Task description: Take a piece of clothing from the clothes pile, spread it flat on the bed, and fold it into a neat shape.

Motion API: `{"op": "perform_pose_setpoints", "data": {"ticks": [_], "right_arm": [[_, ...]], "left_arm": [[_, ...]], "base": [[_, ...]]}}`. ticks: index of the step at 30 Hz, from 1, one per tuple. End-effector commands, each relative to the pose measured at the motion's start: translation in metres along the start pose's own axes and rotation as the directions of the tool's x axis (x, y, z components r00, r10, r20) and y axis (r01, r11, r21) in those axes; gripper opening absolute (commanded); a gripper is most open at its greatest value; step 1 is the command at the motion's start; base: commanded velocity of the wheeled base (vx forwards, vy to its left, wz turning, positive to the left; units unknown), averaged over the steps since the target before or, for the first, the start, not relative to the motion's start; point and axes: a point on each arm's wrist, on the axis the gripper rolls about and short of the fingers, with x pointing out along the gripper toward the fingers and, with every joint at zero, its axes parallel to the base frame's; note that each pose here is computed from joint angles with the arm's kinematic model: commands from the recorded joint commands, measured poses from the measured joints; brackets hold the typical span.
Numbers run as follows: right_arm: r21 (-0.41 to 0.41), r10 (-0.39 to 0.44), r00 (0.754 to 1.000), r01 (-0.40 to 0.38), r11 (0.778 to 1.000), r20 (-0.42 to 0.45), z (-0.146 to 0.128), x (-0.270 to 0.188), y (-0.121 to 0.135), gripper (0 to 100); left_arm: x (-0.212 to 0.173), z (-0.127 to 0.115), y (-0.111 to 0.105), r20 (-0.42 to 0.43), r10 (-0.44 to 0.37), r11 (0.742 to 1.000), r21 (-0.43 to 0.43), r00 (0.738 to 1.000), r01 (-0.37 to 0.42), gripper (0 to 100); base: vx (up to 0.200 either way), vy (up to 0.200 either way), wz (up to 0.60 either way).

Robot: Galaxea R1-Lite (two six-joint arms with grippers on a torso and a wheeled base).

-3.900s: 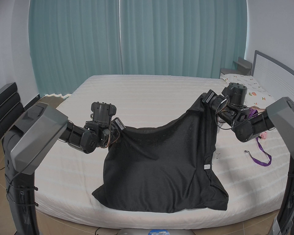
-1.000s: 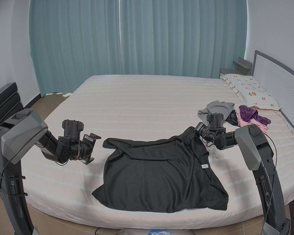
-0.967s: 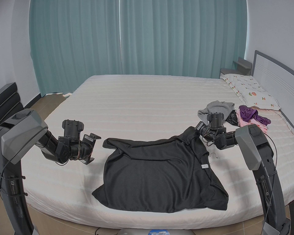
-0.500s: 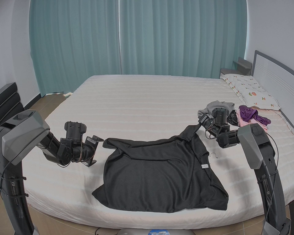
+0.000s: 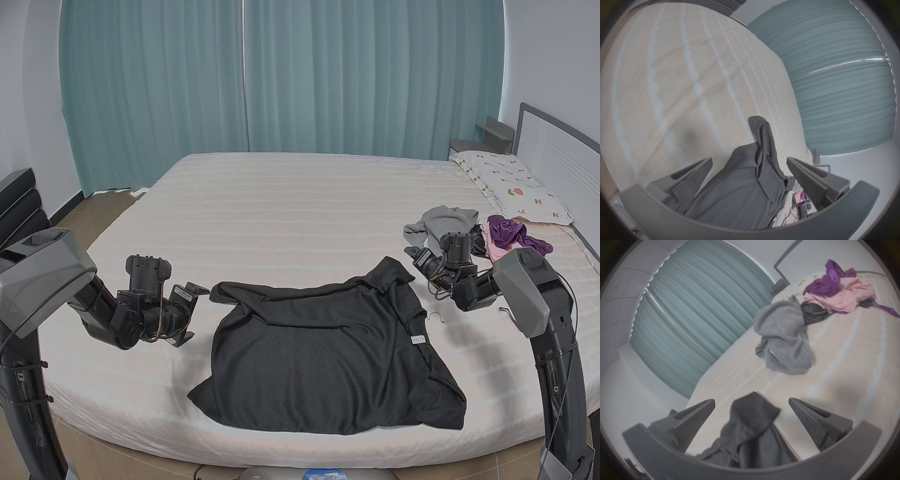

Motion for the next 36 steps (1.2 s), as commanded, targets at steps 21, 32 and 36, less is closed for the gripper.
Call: {"op": "perform_pose_setpoints", "data": {"ticks": [21, 32, 36], "right_arm": [[0.051, 0.032, 0.972, -0.020, 0.998, -0.234, -0.039, -0.223, -0.028, 100], [0.034, 0.046, 0.970, -0.039, 0.999, -0.239, -0.056, -0.226, -0.041, 100], [0.035, 0.047, 0.969, -0.040, 0.999, -0.242, -0.057, -0.225, -0.041, 100]], "left_arm": [[-0.051, -0.056, 0.035, -0.096, 0.106, 0.983, 0.161, 0.990, -0.090, 100], [-0.023, -0.075, 0.053, 0.006, 0.223, 0.941, 0.260, 0.975, -0.217, 100], [-0.010, -0.081, 0.060, 0.058, 0.262, 0.913, 0.307, 0.963, -0.267, 100]], "base": [[-0.076, 0.000, 0.00], [-0.073, 0.000, 0.00], [0.000, 0.000, 0.00]]}}
